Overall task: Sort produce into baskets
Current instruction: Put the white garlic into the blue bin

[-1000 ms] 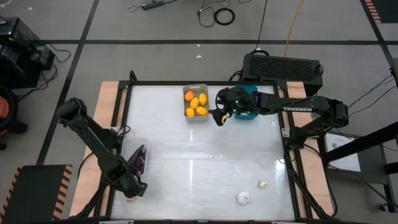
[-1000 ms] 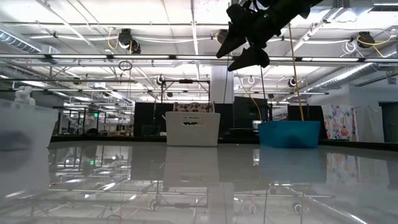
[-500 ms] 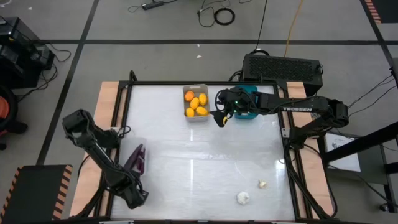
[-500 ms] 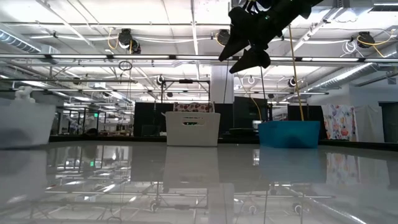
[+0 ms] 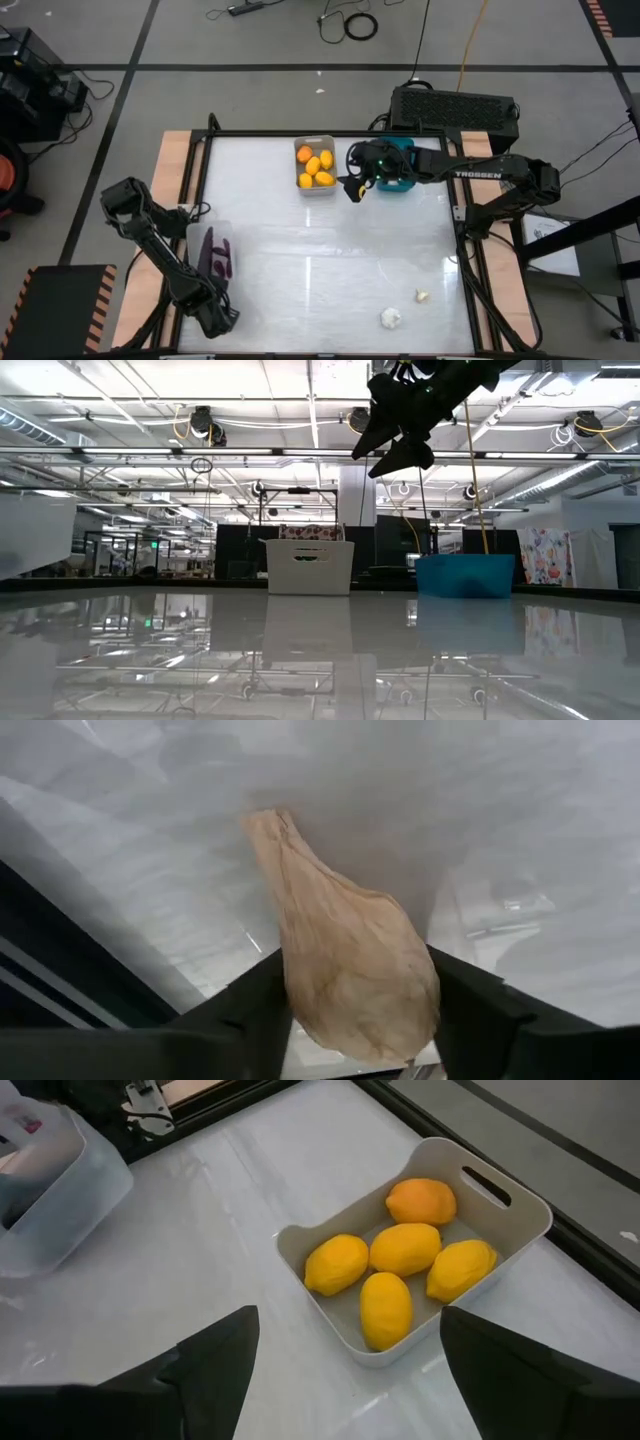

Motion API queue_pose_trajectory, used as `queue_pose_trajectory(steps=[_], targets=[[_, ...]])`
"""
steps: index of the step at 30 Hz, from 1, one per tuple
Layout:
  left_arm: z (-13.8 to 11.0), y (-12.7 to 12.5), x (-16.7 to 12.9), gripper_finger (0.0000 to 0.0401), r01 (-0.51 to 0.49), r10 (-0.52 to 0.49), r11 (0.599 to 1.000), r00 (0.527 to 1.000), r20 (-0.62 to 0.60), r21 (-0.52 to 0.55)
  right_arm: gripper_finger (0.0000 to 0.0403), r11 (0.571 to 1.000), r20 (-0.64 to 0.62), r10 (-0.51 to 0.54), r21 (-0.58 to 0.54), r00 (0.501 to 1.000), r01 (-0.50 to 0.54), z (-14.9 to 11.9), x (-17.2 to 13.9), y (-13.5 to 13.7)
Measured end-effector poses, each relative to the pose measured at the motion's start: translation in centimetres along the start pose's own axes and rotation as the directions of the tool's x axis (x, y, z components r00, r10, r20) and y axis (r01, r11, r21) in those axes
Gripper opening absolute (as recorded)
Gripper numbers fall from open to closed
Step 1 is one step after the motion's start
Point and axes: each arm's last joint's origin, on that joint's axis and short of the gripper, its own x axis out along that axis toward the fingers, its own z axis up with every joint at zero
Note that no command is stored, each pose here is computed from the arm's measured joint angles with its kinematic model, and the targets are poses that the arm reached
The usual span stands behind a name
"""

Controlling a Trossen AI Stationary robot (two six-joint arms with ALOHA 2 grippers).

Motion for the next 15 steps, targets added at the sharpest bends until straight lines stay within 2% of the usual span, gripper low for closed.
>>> queue_pose_trajectory(steps=[4,7,11,15], targets=[[0.1,0.2,-0.1,0.0159,-0.027,0.027,1.0,1.0,0.008,-0.006,0.0304,1.0,0.006,-0.007,0.007,1.0,0.007,0.1,0.0,-0.3],[0.1,0.5,-0.4,0.0142,-0.048,0.048,0.999,0.999,0.011,-0.001,0.0304,1.0,0.007,-0.012,0.01,1.0,0.012,0.2,0.0,-0.5],[-0.2,1.0,-2.2,0.0151,-0.066,0.065,0.998,0.997,0.045,0.024,0.0304,1.0,0.011,-0.019,0.015,1.0,0.018,0.3,0.1,-0.7],[-0.3,2.3,-4.7,0.0163,-0.127,0.125,0.992,0.989,0.082,0.012,0.0304,1.0,0.022,-0.025,0.017,0.999,0.025,0.5,0.1,-1.1]])
